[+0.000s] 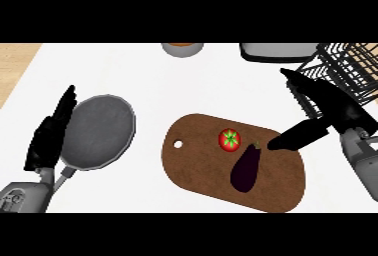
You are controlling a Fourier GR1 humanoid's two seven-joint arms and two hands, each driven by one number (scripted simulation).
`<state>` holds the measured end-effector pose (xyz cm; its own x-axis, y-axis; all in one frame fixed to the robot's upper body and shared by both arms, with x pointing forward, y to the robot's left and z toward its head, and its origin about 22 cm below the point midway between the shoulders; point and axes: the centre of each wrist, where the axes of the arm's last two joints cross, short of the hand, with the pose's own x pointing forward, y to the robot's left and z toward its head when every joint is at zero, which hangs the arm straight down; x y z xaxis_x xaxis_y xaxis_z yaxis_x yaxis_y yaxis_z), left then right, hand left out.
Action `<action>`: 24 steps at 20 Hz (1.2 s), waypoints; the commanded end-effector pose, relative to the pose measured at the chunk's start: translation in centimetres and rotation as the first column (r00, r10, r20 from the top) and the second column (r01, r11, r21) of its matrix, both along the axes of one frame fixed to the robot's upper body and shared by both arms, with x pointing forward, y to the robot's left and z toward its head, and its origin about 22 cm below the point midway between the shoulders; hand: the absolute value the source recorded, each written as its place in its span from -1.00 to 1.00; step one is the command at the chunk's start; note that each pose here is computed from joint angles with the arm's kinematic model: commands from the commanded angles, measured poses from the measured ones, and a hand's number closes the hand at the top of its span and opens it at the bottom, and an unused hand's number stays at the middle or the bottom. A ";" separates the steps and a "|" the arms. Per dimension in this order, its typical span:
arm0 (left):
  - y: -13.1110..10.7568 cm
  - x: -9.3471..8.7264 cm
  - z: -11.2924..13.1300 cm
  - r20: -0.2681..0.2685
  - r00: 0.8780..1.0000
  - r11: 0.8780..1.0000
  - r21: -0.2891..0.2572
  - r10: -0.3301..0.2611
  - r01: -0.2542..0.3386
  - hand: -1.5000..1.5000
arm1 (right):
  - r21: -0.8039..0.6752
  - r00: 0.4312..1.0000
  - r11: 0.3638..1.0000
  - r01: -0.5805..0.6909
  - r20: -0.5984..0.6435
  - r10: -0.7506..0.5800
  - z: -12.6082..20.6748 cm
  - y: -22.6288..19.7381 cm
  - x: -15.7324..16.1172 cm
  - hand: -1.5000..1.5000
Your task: Pick the tomato from the cutting board and place it in the tiered basket
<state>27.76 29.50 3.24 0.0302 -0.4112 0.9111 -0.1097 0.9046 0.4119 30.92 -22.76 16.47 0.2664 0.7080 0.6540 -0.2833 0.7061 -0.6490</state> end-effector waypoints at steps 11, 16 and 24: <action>-0.1 1.0 0.7 0.004 1.000 1.000 -0.006 0.001 -0.001 0.00 | -0.125 0.965 0.992 -0.016 -0.260 -0.017 -2.1 8.0 3.6 -1.00; -0.9 0.0 0.1 0.008 1.000 1.000 0.012 0.014 -0.014 0.00 | -0.173 0.952 0.985 -0.028 -0.306 -0.026 -2.8 8.1 3.3 -1.00; 0.5 0.3 1.0 -0.009 1.000 1.000 -0.004 0.013 -0.013 0.00 | -0.215 0.956 0.973 -0.082 -0.294 0.015 -6.5 7.9 1.8 -1.00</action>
<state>27.53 29.59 3.36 0.0405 -0.4065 0.9128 -0.1216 0.9047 0.4083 33.01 -15.00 11.15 0.3736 0.8069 0.4575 -0.4766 0.5901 -0.6516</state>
